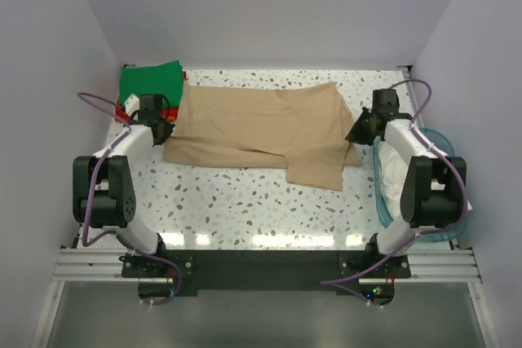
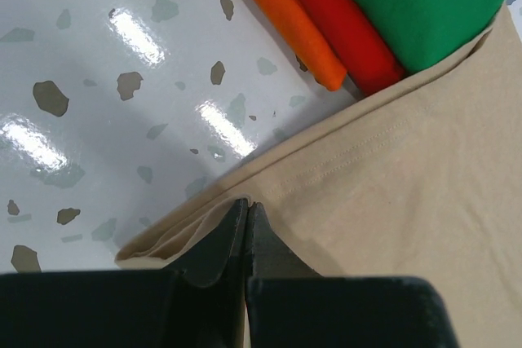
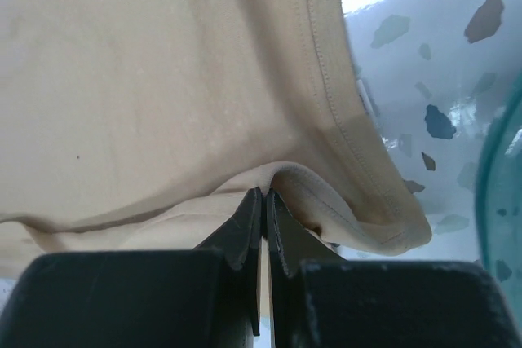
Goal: Fold and stack the t-shirts
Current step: Fold the tshirt
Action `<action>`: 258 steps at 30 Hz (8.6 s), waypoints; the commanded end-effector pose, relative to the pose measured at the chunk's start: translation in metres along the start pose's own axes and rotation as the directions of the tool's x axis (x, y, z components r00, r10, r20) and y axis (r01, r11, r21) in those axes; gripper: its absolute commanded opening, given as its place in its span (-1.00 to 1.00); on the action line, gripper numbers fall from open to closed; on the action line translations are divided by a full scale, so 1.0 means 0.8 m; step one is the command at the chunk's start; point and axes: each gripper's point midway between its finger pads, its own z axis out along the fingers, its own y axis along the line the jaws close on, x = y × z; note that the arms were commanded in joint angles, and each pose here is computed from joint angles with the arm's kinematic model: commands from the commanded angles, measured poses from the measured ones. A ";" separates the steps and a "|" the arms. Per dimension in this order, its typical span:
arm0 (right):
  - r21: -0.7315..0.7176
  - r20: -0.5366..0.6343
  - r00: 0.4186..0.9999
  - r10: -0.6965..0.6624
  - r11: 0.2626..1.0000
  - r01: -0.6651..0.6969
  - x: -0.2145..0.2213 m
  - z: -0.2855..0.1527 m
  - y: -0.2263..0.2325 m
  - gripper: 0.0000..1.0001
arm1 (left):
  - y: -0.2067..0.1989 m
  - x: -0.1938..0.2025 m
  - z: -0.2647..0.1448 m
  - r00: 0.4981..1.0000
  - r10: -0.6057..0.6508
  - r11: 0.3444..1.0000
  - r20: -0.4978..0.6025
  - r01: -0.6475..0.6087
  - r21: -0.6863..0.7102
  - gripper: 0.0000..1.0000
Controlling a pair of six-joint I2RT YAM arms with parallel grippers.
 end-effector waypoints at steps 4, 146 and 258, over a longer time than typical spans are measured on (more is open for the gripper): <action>-0.061 0.035 0.997 0.072 0.996 -0.070 -0.022 0.004 -0.008 -1.00 | -0.012 -0.009 0.005 0.999 0.003 1.000 0.033 -0.004 0.030 -1.00; 0.085 -0.035 0.994 -0.107 0.990 0.109 0.209 -0.096 -0.077 0.06 | 0.063 0.052 -0.165 0.997 0.009 0.934 0.078 -0.036 0.354 0.18; 0.069 -0.051 0.963 -0.264 0.961 0.267 0.171 -0.109 0.040 -0.97 | 0.057 0.086 -0.133 0.996 0.094 0.921 0.001 -0.087 0.381 0.24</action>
